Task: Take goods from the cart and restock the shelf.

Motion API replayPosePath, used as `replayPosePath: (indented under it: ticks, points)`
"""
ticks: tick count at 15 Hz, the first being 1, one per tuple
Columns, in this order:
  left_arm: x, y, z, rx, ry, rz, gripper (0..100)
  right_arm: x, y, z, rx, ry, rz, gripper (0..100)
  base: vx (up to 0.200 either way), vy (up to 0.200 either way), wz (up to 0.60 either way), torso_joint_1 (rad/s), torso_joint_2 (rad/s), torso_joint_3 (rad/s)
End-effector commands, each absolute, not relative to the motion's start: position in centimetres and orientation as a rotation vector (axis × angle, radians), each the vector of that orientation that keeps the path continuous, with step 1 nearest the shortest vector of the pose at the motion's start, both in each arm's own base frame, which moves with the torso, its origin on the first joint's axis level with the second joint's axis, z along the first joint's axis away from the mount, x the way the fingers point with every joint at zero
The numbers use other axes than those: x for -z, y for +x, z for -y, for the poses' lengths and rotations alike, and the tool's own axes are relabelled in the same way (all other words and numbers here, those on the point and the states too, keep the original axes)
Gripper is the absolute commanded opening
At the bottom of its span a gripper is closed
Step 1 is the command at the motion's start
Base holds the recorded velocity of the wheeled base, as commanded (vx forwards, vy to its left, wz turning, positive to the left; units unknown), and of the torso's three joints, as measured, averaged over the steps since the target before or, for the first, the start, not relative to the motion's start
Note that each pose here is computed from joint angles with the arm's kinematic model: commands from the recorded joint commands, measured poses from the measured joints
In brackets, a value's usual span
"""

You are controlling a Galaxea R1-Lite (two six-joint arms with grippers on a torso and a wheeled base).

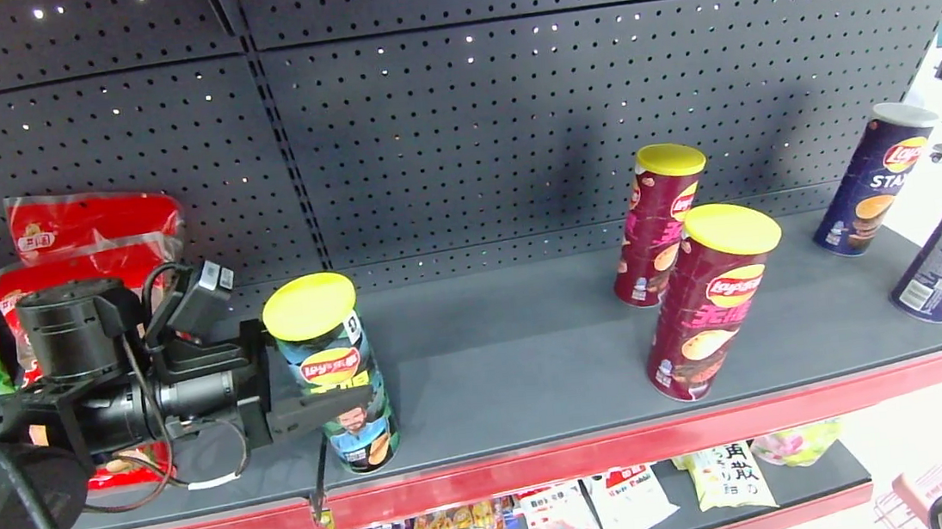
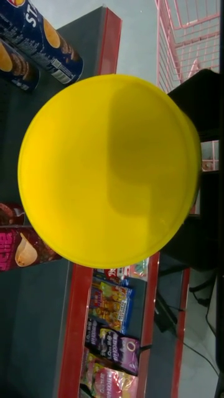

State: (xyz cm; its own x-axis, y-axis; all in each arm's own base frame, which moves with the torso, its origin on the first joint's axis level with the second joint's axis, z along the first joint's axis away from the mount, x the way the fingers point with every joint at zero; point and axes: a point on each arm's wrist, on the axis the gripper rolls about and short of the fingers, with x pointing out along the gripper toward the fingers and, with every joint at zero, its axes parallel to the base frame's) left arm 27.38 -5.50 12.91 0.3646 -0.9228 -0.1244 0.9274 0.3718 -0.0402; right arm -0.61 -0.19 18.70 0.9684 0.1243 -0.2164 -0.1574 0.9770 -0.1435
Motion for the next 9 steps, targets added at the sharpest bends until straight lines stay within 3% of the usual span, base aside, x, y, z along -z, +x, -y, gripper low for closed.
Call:
replayPosePath:
  ticks: [1, 6, 9]
  points:
    - [-14.0, 26.5, 5.2, 1.180, 0.050, -0.103, 100, -18.8, -0.7, 0.2, -0.143, -0.160, -0.200, 0, 0.000, 0.000, 0.00, 0.000, 0.00, 0.000]
    - [-17.6, 23.9, 4.6, 1.166, 0.002, -0.046, 100, -18.8, -0.7, 0.2, -0.143, -0.160, -0.203, 0, 0.000, 0.000, 0.00, 0.000, 0.00, 0.000]
    - [-19.0, 23.7, 4.6, 1.164, 0.020, 0.001, 100, -18.8, -0.7, 0.2, -0.143, -0.160, -0.201, 0, 0.000, 0.000, 0.00, 0.000, 0.00, 0.000]
